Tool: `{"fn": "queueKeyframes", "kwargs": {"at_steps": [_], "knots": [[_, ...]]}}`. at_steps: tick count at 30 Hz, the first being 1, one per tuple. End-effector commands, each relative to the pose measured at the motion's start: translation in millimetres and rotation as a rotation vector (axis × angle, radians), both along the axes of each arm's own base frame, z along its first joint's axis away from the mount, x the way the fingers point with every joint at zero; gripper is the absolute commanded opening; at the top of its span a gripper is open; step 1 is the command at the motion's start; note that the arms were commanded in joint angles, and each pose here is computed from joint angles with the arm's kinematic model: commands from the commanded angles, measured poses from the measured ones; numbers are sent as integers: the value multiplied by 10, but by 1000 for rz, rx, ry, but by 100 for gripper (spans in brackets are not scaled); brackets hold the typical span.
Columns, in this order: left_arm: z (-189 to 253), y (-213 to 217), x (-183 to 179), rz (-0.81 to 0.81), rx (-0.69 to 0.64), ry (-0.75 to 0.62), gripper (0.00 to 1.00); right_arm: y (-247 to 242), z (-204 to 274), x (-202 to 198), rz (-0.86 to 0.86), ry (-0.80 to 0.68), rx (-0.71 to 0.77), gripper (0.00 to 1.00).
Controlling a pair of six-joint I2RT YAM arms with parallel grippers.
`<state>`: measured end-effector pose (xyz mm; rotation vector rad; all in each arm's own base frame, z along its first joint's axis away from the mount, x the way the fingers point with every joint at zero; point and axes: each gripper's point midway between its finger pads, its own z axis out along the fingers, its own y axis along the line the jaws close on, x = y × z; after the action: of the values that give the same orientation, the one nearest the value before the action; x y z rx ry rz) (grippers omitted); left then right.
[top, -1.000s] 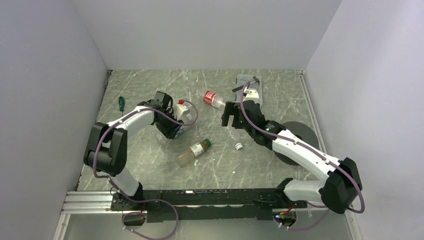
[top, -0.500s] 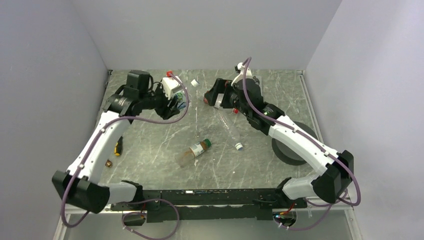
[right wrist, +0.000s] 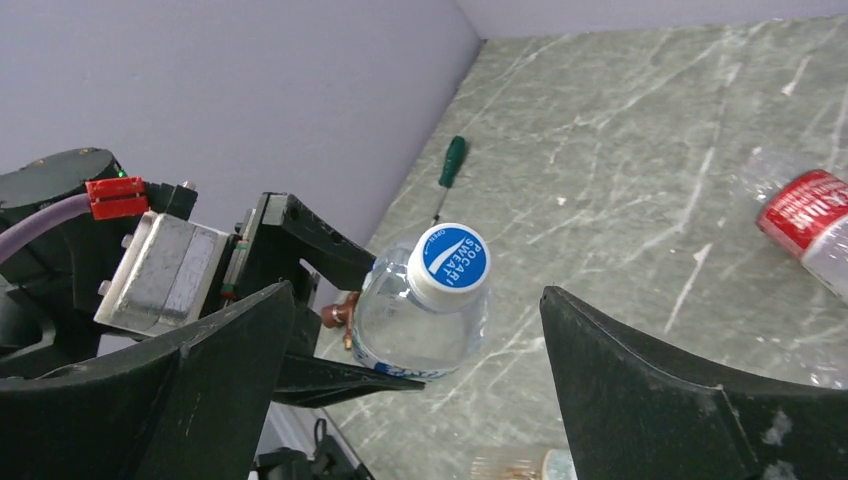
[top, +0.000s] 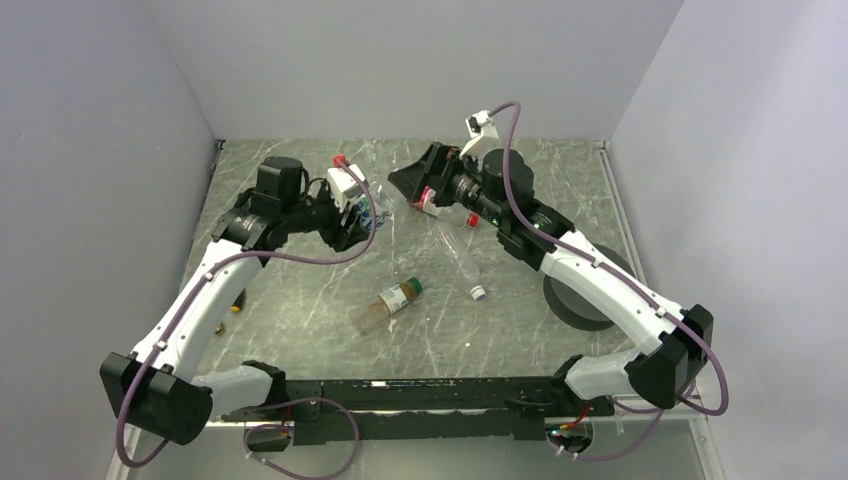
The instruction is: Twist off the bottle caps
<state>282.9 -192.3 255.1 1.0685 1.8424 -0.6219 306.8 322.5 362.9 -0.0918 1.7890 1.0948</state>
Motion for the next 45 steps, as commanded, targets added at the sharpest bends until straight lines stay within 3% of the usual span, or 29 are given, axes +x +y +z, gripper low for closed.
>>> {"fn": "queueKeyframes", "kwargs": {"at_steps": [1, 8, 16, 21, 22, 23, 24, 26, 28, 30, 35, 42, 44, 45], "knots": [[404, -88, 27, -18, -89, -129, 23, 154, 375, -16, 56, -44, 94, 94], [438, -121, 6, -27, -113, -139, 23, 230, 322, 56, 50, -26, 99, 74], [395, -169, -84, -48, -119, -121, 23, 298, 419, 112, 46, -48, 114, 60], [417, -186, -70, -41, -126, -125, 25, 386, 387, 88, 71, -36, 105, 26], [420, -192, -67, -38, -128, -121, 27, 391, 382, 83, 73, -34, 103, 23], [424, -192, -55, -29, -131, -116, 36, 395, 375, 77, 75, -32, 102, 17], [436, -193, -41, -18, -139, -111, 51, 396, 369, 76, 74, -30, 100, 15], [472, -204, -19, 1, -159, -100, 65, 406, 361, 64, 78, -32, 94, 14], [525, -228, -12, 14, -186, -80, 88, 422, 369, 47, 79, -47, 79, 13], [571, -259, -26, 13, -212, -59, 93, 439, 337, 31, 73, -61, 43, 11], [600, -345, -158, -67, -243, -26, 86, 483, 359, -31, 74, -97, 15, 9], [539, -323, -223, -94, -213, -28, 46, 501, 404, -81, 50, -134, -13, 8], [553, -321, -235, -94, -216, -28, 41, 497, 398, -70, 36, -132, -16, 18], [555, -317, -232, -91, -217, -28, 41, 496, 399, -60, 26, -129, -18, 33]]}}
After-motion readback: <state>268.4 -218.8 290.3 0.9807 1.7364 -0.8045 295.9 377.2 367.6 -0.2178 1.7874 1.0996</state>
